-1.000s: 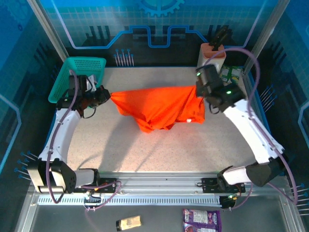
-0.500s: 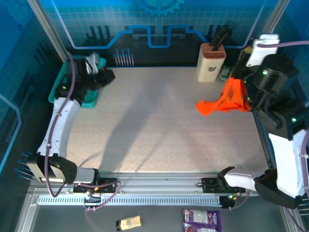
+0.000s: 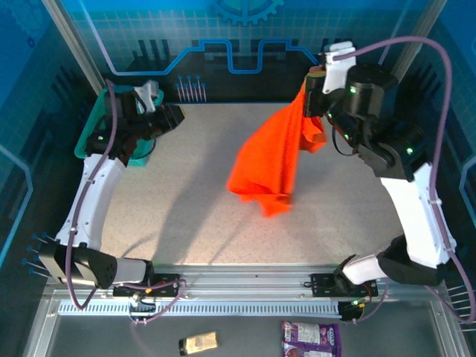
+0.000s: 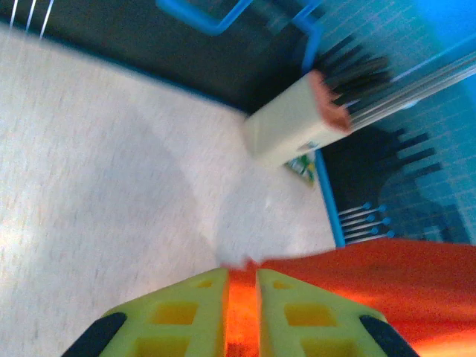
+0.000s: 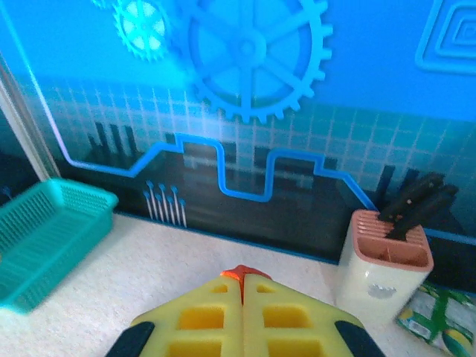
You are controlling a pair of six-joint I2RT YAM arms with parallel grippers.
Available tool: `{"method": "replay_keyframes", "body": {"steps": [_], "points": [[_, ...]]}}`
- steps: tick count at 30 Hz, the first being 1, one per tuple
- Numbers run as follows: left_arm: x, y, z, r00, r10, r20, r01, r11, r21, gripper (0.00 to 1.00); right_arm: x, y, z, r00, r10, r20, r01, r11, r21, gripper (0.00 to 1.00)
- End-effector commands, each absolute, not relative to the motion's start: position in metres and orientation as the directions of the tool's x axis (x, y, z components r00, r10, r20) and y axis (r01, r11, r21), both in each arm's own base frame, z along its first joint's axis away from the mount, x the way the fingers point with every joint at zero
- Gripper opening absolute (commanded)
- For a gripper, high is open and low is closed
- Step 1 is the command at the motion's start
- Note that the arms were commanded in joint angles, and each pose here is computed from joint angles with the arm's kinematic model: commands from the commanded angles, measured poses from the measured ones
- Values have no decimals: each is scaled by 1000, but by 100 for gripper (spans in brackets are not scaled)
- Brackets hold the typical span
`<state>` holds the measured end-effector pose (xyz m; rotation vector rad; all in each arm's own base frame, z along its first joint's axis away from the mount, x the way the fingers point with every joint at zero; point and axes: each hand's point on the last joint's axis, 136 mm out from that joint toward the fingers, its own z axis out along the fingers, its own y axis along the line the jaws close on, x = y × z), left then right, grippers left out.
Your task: Fold the inside-out t-shirt
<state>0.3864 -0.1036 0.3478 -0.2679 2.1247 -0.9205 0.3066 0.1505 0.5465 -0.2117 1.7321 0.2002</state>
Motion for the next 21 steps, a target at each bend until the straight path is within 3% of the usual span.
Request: {"method": "replay_keyframes", "body": {"steps": [1, 4, 7, 14, 18, 21], "points": [[362, -102, 359, -643, -454, -617, 138, 724, -676, 22, 295, 153, 548, -158, 37, -987, -283, 956, 81, 0], [349, -92, 343, -651, -443, -616, 79, 768, -636, 26, 292, 150, 503, -245, 43, -969, -263, 959, 109, 0], [339, -85, 321, -672, -443, -594, 23, 789, -614, 27, 291, 152, 414, -413, 23, -910, -229, 965, 129, 0], [330, -83, 254, -751, -449, -484, -85, 793, -603, 27, 263, 140, 203, -763, 17, -646, -99, 985, 143, 0], [326, -91, 219, -809, -413, -417, -111, 805, -582, 27, 248, 123, 146, -832, 23, -554, -37, 994, 98, 0], [321, -98, 192, -859, -378, -345, -139, 821, -553, 28, 244, 116, 133, -841, 37, -539, -19, 995, 97, 0]]}}
